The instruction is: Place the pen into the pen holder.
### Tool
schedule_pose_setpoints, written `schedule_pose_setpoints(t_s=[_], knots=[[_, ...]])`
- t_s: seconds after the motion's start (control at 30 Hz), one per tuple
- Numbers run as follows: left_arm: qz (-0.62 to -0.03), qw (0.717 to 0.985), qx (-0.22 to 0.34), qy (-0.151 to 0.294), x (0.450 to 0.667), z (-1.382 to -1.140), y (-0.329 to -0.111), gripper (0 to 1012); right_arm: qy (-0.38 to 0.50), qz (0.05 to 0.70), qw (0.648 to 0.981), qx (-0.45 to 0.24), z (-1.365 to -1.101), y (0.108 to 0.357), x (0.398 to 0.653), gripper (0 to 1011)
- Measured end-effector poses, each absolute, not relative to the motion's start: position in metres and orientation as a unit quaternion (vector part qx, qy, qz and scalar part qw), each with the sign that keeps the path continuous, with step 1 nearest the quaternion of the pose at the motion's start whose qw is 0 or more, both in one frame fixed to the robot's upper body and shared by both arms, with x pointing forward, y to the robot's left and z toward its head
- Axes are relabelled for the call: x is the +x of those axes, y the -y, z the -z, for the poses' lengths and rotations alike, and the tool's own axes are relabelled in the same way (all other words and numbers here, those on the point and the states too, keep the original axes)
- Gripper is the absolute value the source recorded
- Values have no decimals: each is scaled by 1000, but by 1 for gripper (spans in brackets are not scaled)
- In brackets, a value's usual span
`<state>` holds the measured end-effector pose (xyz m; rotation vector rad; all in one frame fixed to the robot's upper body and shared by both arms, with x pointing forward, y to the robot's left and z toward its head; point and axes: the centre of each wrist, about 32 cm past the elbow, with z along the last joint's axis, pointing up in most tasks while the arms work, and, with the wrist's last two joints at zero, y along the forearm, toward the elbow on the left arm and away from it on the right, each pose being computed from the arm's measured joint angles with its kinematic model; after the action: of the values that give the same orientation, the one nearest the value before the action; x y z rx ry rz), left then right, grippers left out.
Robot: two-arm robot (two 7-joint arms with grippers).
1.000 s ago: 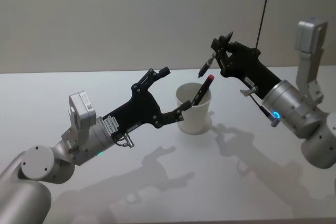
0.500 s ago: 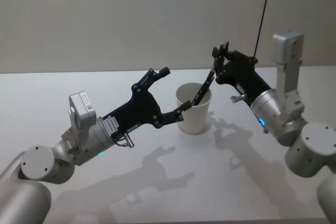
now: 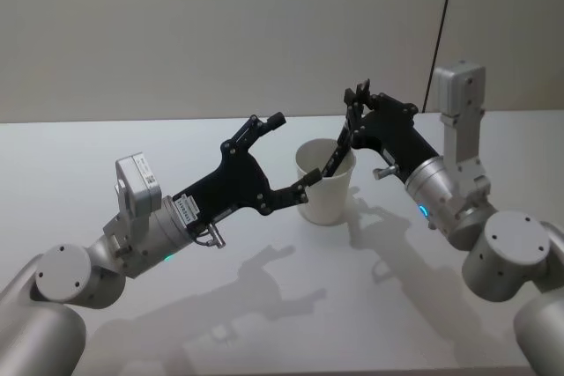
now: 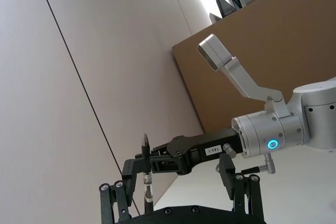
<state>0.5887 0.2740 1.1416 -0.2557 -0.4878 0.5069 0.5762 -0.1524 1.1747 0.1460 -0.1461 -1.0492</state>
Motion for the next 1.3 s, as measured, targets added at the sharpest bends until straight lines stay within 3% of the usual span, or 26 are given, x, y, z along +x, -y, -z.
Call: schedule_pose_setpoints(t_s=[0.2,0.67,0.97,1.17,1.3], knots=[[-248,931,-125,238,589,-1142,-274,1004,65,497,863,70,-1173,149,577,132],[-248,931,-125,238,589,-1142,-274,1004,58,493,865,69,-1171,146,578,528],[-248,931,-125,238,589,-1142,-274,1004,56,493,865,70,-1171,146,579,849],[-248,931,-125,238,589,-1142,-274,1004,56,493,865,70,-1171,146,580,996],[-248,931,-125,238,589,-1142,-274,1004,55,493,865,71,-1171,146,580,1001]])
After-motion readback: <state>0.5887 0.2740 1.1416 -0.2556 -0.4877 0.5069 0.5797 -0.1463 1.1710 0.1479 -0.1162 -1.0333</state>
